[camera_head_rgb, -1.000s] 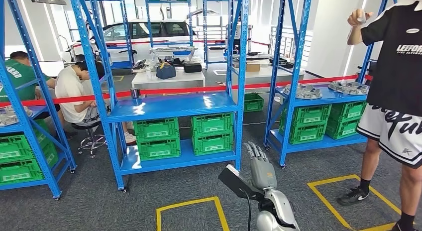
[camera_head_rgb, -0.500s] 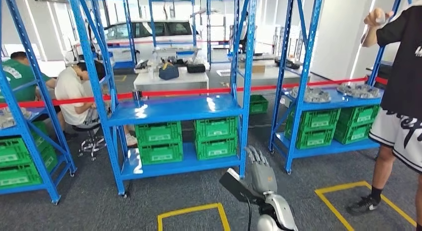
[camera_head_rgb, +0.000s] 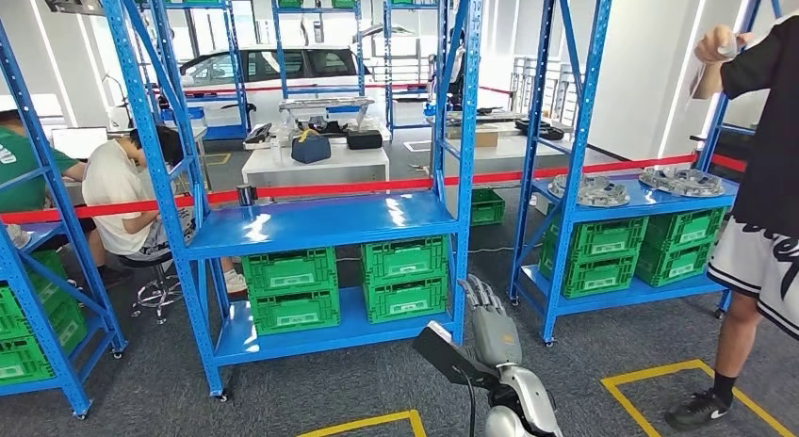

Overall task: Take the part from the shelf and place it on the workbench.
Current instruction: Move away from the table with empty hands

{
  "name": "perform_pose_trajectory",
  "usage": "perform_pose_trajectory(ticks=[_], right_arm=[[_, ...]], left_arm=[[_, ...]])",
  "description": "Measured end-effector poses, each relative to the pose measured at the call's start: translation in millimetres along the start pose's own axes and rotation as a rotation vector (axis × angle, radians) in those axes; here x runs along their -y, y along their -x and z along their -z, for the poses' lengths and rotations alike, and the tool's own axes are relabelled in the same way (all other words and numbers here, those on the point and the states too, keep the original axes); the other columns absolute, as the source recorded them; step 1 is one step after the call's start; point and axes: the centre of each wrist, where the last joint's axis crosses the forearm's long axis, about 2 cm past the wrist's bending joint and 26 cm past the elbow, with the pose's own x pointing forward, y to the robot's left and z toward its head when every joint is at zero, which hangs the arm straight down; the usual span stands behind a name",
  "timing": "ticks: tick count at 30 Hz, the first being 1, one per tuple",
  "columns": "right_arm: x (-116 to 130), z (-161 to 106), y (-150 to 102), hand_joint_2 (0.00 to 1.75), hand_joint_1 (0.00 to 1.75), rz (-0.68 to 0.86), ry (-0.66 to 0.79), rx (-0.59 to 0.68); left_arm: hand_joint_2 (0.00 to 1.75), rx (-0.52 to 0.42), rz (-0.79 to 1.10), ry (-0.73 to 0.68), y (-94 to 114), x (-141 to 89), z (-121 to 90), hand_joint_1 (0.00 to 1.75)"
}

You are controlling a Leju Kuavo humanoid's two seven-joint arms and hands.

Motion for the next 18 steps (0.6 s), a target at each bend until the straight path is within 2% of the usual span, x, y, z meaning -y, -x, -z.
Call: perform_pose_trajectory(ticks=[11, 18], right_arm=[[-1.9, -1.4, 4.2, 0.00, 0.00, 0.002, -0.011, -0.029], [-2.9, -9.7, 18.3, 0.00, 0.00, 0.008, 0.000, -0.065]], left_arm=[[0.00, -0.003, 0.001, -0.002, 3.7, -0.5, 0.2, 0.00], [0.00, 0.005, 0.019, 0.001, -0.4, -0.4, 0.1, 0.00]])
